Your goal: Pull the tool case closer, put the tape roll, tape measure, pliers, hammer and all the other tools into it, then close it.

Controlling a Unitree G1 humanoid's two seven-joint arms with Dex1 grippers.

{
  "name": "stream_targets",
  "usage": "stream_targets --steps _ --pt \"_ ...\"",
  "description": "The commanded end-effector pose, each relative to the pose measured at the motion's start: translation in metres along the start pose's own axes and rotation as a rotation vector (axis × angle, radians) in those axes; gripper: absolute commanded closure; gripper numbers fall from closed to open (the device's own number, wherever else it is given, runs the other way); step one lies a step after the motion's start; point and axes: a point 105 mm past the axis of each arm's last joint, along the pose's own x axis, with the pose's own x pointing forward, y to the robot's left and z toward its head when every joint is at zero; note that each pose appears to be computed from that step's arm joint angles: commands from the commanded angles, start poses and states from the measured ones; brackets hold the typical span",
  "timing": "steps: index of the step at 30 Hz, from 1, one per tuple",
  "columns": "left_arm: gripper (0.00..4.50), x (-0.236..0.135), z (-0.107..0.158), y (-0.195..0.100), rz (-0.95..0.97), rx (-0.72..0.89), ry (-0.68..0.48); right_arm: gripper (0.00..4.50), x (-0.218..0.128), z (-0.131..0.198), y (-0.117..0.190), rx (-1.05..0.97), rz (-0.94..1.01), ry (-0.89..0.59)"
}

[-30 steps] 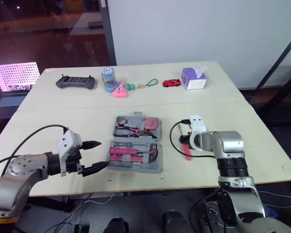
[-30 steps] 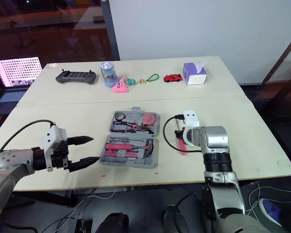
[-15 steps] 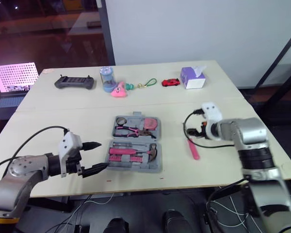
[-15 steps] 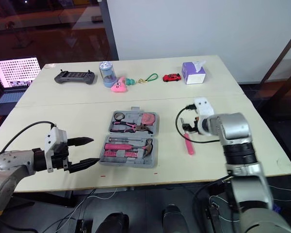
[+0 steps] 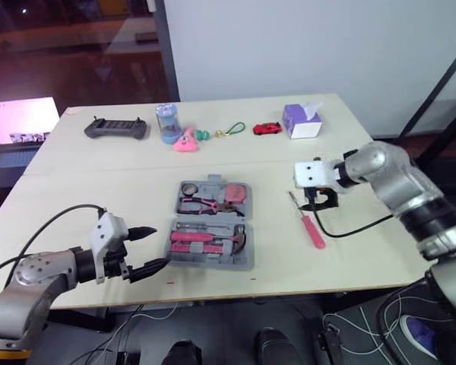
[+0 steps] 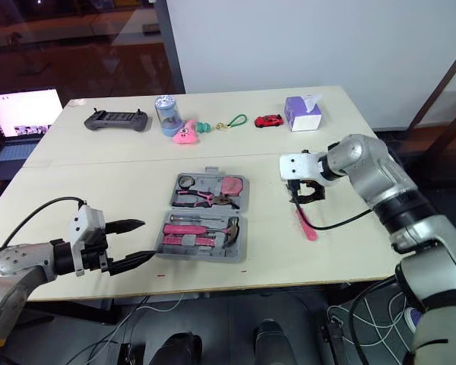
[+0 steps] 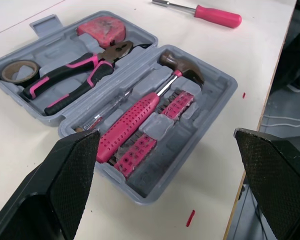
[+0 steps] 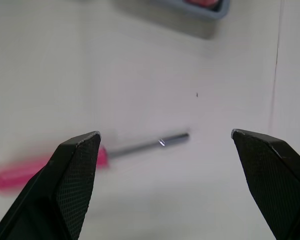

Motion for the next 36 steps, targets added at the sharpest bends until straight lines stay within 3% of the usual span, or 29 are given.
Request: stream_targets --steps 1,6,13,20,23,27,30,33,36 --pt "0.00 -0.003 0.011 0.001 0.020 0.043 -0.036 0.07 0.005 -0.005 -0.006 -0.385 0.029 0.116" --pt "0.00 -0.007 0.008 -0.003 0.045 0.033 -0.033 0.07 0.022 -0.009 0.007 -0.690 0.123 0.135" --pt "0.00 -0.015 0.006 -0.007 0.081 0.024 -0.030 0.07 0.044 -0.006 0.037 -0.870 0.231 0.055" --pt "0.00 -0.016 0.006 -0.009 0.094 0.021 -0.028 0.07 0.060 -0.001 0.044 -0.980 0.241 0.032" --pt "0.00 -0.016 0.007 -0.008 0.097 0.023 -0.029 0.90 0.065 -0.002 0.048 -1.001 0.279 0.034" --pt "0.00 -0.014 0.007 -0.008 0.096 0.024 -0.033 2.93 0.067 -0.003 0.050 -1.018 0.299 0.040" --pt "0.00 -0.012 0.006 -0.009 0.093 0.023 -0.034 4.19 0.065 -0.003 0.050 -1.020 0.303 0.029" --pt "0.00 -0.010 0.006 -0.010 0.090 0.022 -0.036 4.19 0.058 -0.006 0.047 -1.002 0.285 0.032" --pt "0.00 -0.009 0.005 -0.010 0.087 0.021 -0.037 4.19 0.044 -0.011 0.043 -0.794 0.237 0.014"
